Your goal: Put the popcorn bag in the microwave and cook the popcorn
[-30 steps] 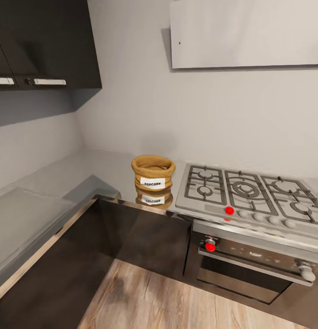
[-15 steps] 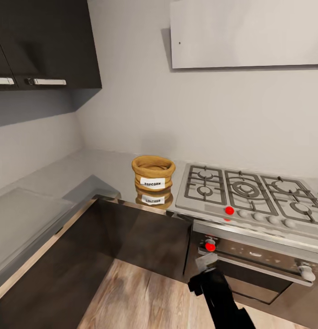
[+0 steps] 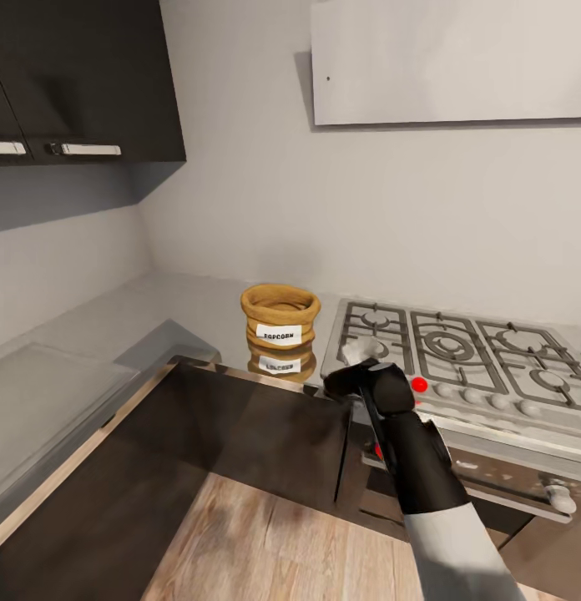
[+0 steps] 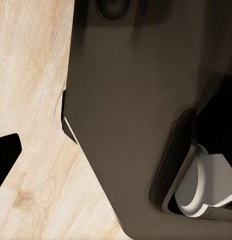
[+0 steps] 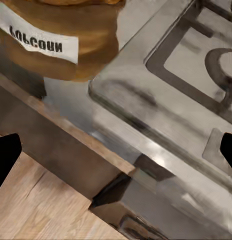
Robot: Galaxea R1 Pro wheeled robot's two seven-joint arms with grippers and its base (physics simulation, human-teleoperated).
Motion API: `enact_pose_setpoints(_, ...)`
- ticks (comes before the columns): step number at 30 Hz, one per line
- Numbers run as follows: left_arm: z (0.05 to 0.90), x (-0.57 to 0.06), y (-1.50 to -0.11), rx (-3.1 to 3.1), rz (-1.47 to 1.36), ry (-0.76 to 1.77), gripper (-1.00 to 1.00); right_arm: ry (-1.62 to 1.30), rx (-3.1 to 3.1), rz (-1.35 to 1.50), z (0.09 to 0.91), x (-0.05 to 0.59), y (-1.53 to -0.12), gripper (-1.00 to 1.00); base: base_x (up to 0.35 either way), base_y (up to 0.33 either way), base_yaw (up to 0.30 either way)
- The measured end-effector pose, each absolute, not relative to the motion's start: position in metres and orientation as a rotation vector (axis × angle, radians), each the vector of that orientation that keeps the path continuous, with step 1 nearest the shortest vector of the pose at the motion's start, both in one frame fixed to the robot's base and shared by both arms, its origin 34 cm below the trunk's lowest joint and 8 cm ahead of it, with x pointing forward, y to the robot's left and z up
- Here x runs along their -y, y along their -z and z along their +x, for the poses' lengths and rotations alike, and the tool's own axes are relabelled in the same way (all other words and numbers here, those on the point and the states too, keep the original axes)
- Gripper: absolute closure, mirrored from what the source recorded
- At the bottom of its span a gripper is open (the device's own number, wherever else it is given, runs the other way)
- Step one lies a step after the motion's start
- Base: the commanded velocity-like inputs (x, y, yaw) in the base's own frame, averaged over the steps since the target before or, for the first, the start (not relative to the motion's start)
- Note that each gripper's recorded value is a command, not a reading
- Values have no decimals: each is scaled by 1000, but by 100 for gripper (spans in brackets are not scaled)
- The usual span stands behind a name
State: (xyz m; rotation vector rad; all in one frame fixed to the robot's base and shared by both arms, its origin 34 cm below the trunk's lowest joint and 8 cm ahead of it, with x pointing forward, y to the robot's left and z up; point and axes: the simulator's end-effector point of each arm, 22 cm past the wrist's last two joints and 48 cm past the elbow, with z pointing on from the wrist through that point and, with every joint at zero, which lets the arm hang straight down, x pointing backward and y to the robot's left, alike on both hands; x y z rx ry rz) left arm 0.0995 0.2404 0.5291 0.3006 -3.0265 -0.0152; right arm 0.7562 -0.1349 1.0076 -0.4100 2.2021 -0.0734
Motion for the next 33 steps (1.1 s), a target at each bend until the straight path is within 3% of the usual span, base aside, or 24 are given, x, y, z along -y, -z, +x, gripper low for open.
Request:
enact_pose_setpoints(10, 100, -240, -529, 3028, 290, 13, -100, 123, -2153, -360, 852, 153, -1109, -100, 0, 0, 0)
enact_pose_setpoints(18, 101, -240, -529, 3029, 304, 15, -100, 93, -2187, -267, 874, 176, -1129, -100, 10, 0, 0)
enact_pose_setpoints(33, 100, -240, -529, 3028, 299, 4, -100, 83, -2139, -223, 875, 184, -1152, -100, 288, 0, 0)
